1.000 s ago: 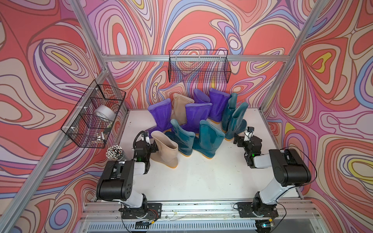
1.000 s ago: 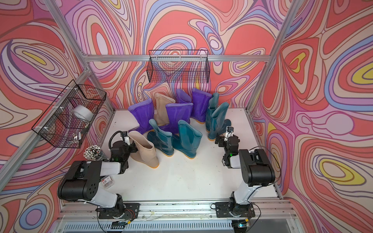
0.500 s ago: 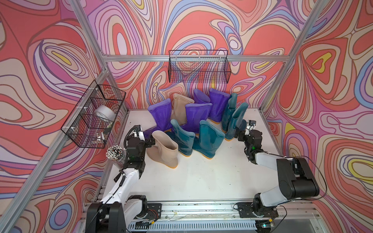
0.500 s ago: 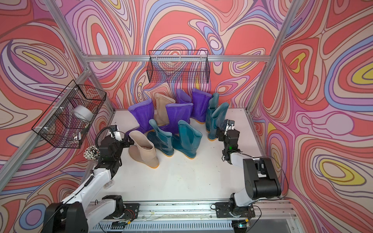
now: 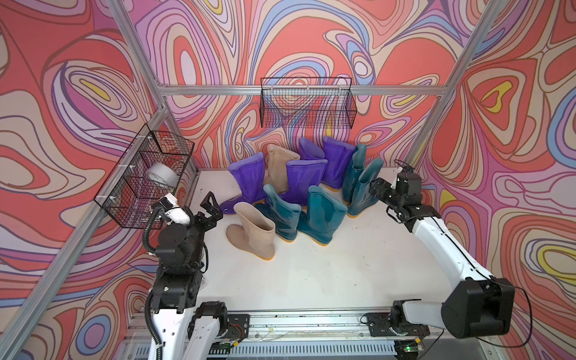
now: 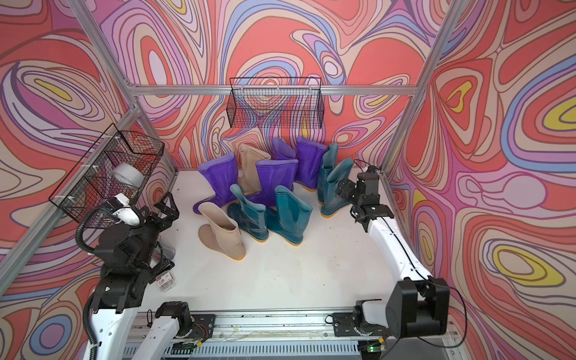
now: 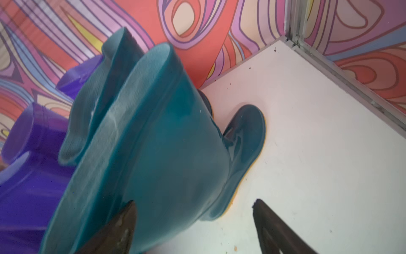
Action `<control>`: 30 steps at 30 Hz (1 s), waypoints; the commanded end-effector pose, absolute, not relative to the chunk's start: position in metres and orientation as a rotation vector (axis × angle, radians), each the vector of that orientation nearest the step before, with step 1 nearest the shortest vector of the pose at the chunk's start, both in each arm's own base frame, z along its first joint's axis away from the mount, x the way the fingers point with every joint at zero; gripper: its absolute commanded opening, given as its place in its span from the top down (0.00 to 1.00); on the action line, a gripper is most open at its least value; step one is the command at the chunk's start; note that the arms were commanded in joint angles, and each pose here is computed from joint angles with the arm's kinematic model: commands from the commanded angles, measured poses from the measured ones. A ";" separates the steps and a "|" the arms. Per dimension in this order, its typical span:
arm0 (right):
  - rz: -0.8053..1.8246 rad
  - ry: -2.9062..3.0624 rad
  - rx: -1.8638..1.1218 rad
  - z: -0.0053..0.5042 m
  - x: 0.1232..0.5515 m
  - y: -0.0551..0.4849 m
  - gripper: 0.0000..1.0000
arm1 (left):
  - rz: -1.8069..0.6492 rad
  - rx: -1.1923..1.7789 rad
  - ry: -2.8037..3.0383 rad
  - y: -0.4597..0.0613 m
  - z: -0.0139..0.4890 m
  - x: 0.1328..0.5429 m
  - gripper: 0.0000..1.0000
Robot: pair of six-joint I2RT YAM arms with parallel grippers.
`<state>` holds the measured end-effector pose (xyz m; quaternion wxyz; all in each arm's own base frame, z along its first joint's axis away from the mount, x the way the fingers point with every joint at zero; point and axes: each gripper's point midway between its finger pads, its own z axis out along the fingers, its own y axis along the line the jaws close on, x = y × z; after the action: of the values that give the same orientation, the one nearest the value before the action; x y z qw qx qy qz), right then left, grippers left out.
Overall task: Match and arrange rain boots in pairs
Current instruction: Move the rain boot to the center of the board.
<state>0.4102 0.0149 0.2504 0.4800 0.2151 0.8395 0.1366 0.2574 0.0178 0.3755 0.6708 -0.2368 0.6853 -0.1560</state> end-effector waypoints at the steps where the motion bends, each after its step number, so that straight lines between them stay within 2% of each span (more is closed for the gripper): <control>1: 0.390 2.074 0.538 0.265 0.375 0.021 0.21 | -0.578 -0.640 1.723 -0.009 0.337 0.247 0.00; 4: 0.379 2.072 0.515 0.285 0.354 0.021 0.24 | -0.706 -0.604 1.689 -0.024 0.344 0.240 0.00; 9: 0.462 2.115 0.455 0.291 0.342 0.042 0.27 | -1.026 -0.444 1.785 -0.077 0.347 0.246 0.23; 12: 0.467 2.137 0.376 0.298 0.344 0.065 0.27 | -1.089 -0.359 1.856 -0.097 0.350 0.244 0.28; 16: 0.400 2.157 0.297 0.302 0.351 0.092 0.27 | -1.033 -0.179 1.923 -0.131 0.360 0.233 0.27; 19: 0.345 2.188 0.303 0.288 0.364 0.100 0.21 | -0.966 0.034 2.048 -0.182 0.348 0.230 0.27; 24: 0.184 2.192 0.357 0.271 0.377 0.083 0.13 | -0.863 0.349 2.107 -0.264 0.345 0.222 0.25; 30: 0.112 2.284 0.277 0.240 0.398 0.091 0.09 | -0.952 0.384 2.065 -0.285 0.348 0.223 0.22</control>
<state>0.3895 0.0927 0.2416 0.4047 0.1248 0.9032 0.0699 0.2212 -0.2900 0.3276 0.3680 0.1504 0.8385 -0.3726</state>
